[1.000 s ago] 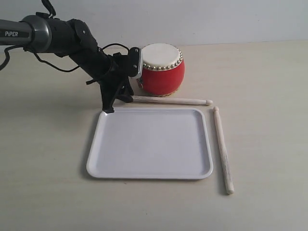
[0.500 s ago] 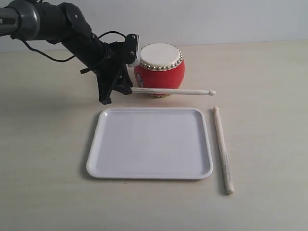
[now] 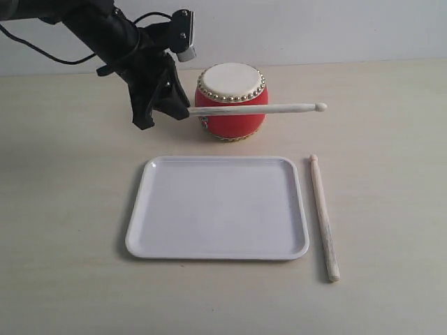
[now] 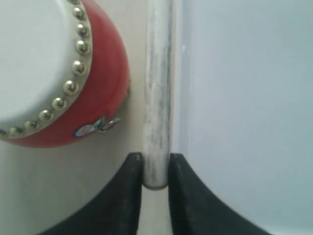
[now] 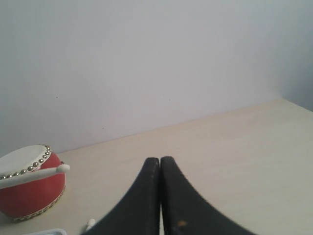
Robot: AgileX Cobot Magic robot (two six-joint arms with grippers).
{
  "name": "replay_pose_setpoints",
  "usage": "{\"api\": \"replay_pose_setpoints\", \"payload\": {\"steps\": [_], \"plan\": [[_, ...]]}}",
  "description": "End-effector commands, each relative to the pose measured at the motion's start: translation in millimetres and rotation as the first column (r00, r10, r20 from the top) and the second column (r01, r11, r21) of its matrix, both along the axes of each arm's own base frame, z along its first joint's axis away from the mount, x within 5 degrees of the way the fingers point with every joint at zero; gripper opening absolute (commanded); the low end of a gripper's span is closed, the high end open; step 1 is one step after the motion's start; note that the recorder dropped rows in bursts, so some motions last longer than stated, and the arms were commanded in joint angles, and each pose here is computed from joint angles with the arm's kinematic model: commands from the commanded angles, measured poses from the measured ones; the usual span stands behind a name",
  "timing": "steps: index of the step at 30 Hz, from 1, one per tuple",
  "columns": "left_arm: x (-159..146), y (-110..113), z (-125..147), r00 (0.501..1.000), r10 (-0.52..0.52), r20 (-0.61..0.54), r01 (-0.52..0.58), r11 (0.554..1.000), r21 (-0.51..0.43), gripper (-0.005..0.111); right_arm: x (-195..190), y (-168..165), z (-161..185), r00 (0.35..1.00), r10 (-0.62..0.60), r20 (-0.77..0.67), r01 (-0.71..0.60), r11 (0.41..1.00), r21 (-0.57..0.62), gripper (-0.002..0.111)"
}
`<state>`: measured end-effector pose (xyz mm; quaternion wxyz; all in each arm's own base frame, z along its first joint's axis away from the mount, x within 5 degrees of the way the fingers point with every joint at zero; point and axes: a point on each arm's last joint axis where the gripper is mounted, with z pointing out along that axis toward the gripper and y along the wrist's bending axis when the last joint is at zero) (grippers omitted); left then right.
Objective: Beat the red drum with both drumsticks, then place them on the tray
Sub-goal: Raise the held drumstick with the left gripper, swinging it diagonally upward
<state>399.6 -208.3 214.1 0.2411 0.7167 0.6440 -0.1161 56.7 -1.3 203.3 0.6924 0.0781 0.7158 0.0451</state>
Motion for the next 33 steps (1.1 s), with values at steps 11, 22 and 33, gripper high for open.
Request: {"api": "replay_pose_setpoints", "payload": {"steps": [11,22,33], "plan": [[-56.3,15.2,44.3,0.985,0.113,-0.134,-0.112,0.994,0.012,0.000,-0.3,-0.5,-0.6,1.000,-0.008,0.009,0.008,1.000,-0.004,0.000],[-96.9,30.0,51.2,0.943,0.210,-0.259,-0.213,0.977,0.017,0.000,-0.3,-0.5,-0.6,1.000,-0.008,0.009,0.008,1.000,-0.004,0.000],[-129.2,42.2,64.5,0.914,0.270,-0.304,-0.284,0.959,-0.004,0.000,-0.3,1.6,6.3,0.994,-0.045,0.103,-0.076,0.410,0.909,0.000]]}}
